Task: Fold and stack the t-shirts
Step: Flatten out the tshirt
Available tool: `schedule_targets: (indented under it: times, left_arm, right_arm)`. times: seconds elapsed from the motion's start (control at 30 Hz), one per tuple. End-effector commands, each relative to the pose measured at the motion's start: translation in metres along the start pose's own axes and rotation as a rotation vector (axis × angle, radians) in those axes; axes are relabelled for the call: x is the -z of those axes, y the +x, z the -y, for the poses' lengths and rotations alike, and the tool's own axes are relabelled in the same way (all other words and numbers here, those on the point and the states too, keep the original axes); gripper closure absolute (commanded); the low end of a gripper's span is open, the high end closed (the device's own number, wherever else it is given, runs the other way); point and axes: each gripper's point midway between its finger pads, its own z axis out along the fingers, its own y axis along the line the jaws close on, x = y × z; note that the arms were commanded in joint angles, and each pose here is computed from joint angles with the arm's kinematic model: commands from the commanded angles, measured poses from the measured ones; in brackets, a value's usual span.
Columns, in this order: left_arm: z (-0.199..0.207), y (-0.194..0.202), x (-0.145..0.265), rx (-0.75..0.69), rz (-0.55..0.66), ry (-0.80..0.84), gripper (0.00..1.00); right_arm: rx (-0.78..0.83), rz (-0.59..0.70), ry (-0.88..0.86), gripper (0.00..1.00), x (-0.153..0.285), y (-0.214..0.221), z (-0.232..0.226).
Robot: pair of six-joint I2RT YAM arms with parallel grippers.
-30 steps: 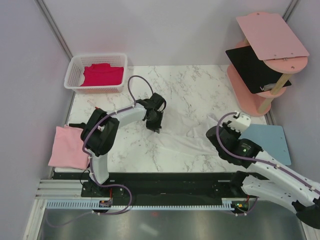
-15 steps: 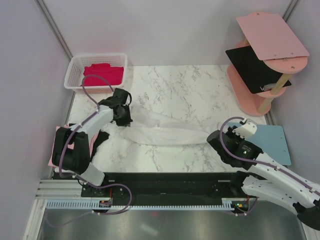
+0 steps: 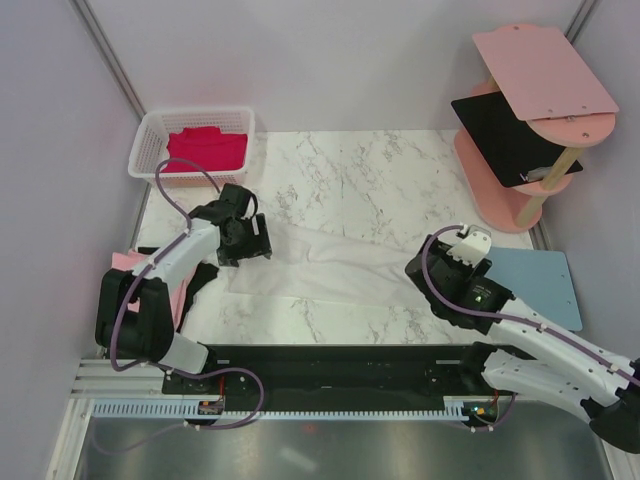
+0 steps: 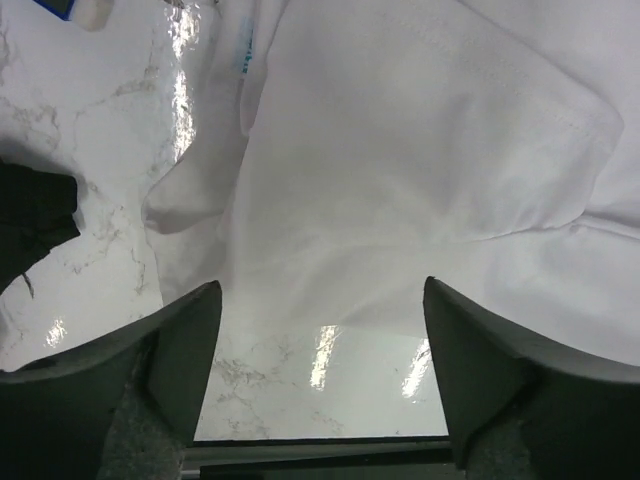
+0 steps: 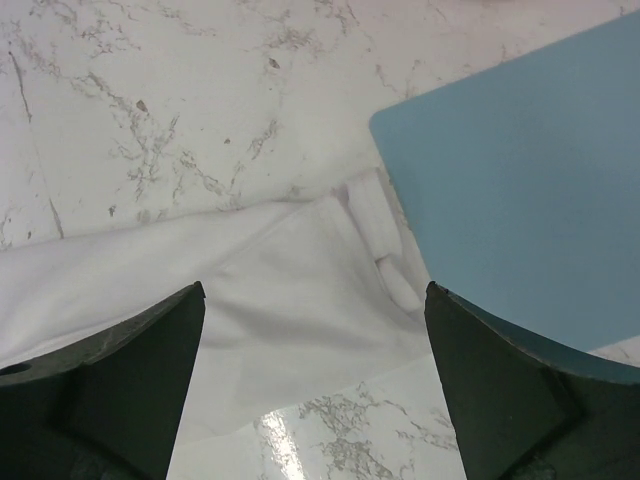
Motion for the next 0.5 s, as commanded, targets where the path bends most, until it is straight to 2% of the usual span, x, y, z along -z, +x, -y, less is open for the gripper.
schedule_targets:
  times: [0.0,0.17,0.47]
  left_arm:
    - [0.001,-0.014,0.022,0.019,0.088,0.021,0.09]
    - [0.013,-0.047,0.028,-0.016,0.159,0.037,0.09]
    - [0.016,-0.068,-0.032,-0.019,0.07,-0.067,0.14]
  right_arm:
    - [0.039,0.024,-0.057,0.02,-0.003,-0.01,-0.026]
    - [0.085,0.012,-0.057,0.02,-0.016,0.003,-0.041]
    - [0.16,-0.025,-0.035,0.02,-0.034,0.025,-0.058]
